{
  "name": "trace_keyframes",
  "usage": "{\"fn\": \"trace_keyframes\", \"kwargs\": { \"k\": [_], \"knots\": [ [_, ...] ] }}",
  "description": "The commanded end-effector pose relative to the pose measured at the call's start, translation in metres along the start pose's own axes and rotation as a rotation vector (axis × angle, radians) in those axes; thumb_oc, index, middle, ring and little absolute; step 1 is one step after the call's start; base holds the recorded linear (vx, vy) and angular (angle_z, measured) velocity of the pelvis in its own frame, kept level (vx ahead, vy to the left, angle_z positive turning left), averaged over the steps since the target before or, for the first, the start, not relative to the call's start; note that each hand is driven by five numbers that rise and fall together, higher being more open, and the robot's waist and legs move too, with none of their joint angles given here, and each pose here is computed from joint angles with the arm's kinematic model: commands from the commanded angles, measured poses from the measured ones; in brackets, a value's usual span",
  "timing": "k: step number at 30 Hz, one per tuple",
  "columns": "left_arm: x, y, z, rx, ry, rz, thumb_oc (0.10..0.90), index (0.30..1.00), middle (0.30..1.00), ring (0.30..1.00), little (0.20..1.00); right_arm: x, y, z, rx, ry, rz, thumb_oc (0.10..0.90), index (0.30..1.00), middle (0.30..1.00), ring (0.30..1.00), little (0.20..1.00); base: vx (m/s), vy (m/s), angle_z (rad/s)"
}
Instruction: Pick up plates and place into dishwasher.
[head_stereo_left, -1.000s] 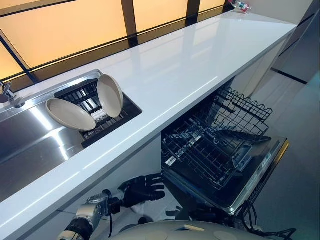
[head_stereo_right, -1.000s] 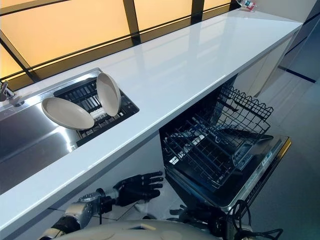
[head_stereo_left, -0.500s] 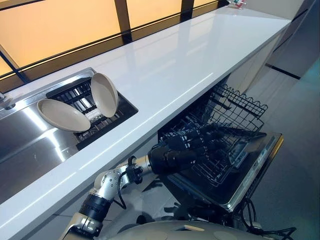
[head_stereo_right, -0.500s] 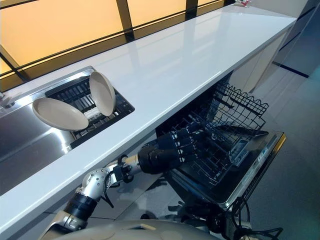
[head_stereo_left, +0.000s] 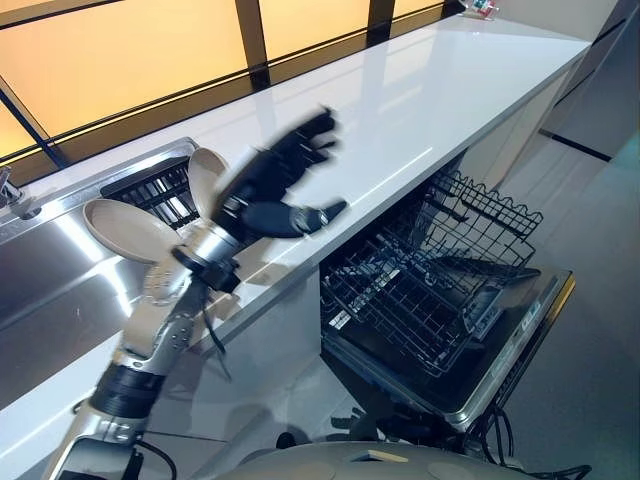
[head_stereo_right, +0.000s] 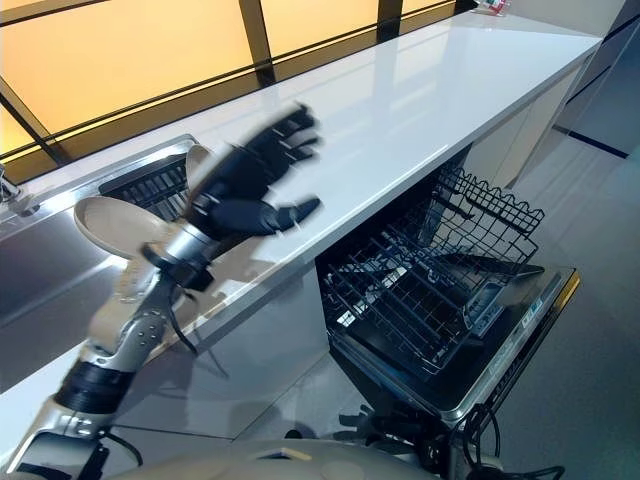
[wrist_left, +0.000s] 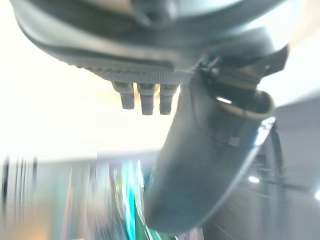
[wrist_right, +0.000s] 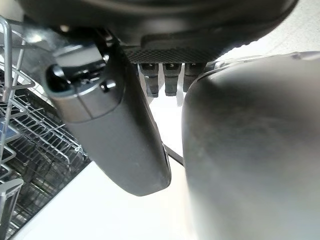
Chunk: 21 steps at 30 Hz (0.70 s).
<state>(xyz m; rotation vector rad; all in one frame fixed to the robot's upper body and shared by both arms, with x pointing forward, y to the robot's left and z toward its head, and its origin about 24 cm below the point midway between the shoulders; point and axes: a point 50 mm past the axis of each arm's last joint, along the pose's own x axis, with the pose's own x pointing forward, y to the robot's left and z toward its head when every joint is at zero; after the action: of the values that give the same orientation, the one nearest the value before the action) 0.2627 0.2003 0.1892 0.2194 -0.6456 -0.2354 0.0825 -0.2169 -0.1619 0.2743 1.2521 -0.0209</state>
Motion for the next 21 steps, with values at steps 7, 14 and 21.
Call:
{"fn": "trace_keyframes", "kwargs": {
  "k": [7, 14, 21],
  "knots": [
    [0.004, 0.047, 0.087, 0.720, -0.619, 0.406, 0.800, 0.900, 0.900, 0.900, 0.900, 0.001, 0.005, -0.031, 0.046, 0.073, -0.003, 0.800, 0.900, 0.900, 0.900, 0.900, 0.02, -0.008, 0.10],
    [-0.006, 0.075, 0.078, 1.088, -0.502, 0.422, 0.800, 0.900, 0.900, 0.900, 0.900, 0.000, 0.002, -0.026, 0.033, 0.074, -0.005, 0.800, 0.900, 0.900, 0.900, 0.900, 0.01, -0.002, 0.03],
    [-0.018, 0.108, 0.053, 1.452, -0.220, 0.252, 0.800, 0.900, 0.900, 0.900, 0.900, -0.004, -0.008, -0.019, 0.021, 0.071, -0.022, 0.800, 0.900, 0.900, 0.900, 0.900, 0.00, 0.010, 0.07]
  ]
}}
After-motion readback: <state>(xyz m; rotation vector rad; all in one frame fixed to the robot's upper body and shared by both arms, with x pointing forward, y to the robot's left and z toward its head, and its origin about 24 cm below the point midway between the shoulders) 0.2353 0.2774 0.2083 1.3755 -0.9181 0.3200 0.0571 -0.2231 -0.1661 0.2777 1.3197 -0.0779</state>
